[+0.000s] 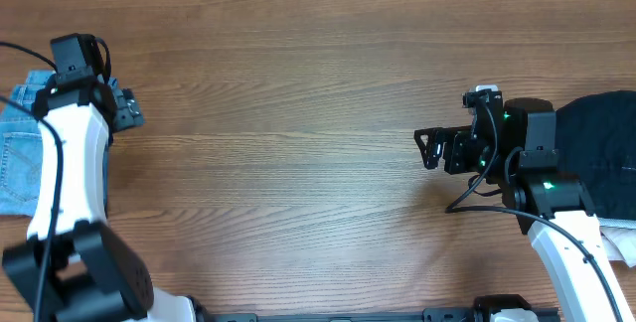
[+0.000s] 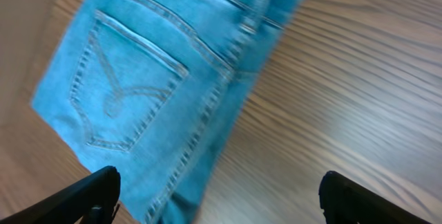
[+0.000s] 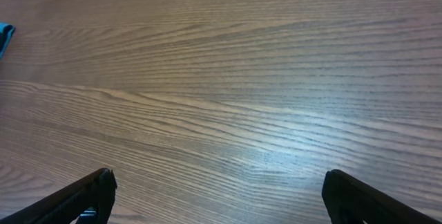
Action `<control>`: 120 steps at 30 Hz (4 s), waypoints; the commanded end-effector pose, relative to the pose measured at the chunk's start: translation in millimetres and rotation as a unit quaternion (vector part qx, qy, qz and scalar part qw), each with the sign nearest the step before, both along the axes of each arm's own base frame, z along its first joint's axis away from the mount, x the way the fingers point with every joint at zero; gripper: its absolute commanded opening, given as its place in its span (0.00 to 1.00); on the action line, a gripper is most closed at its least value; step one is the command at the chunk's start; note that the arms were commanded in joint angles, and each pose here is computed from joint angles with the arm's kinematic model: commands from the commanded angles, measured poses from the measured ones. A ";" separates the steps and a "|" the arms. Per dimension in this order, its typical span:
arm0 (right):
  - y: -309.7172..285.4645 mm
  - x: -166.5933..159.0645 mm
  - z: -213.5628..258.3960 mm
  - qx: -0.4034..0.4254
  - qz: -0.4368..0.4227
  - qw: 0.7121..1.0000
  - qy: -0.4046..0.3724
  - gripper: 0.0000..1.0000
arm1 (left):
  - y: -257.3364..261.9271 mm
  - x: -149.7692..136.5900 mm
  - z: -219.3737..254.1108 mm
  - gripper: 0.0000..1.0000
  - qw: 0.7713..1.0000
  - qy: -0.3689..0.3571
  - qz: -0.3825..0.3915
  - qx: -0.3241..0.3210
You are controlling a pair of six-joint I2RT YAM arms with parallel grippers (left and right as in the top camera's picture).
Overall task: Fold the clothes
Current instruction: 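Reach the left gripper to the folded light-blue jeans and grasp, then lift the jeans with the left gripper and drag them toward center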
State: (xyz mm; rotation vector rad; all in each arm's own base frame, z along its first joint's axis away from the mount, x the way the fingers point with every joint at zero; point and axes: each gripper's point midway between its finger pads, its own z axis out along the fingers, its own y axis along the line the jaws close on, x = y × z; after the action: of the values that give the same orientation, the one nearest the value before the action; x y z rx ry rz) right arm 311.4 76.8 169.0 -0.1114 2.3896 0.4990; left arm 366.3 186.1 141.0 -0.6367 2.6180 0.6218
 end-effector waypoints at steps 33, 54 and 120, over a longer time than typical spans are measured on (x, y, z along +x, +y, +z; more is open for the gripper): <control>2.4 4.5 14.7 0.004 0.004 1.000 -0.019 0.95 | 52.5 26.1 -128.5 0.36 0.995 0.097 0.005 0.031; -20.3 16.6 15.9 -0.027 -0.065 0.997 -0.030 0.91 | -230.0 32.1 398.8 0.04 0.862 -0.412 -0.293 0.002; -93.6 -4.8 16.7 -0.096 -0.206 0.973 0.045 0.98 | -465.2 66.0 483.2 0.04 0.612 -0.631 -0.377 -0.291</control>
State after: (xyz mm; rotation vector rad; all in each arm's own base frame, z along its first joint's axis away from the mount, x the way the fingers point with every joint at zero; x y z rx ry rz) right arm 310.0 -1.6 177.1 0.3002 2.4666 0.1416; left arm 471.3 -308.3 557.7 0.1169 1.4977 -0.8580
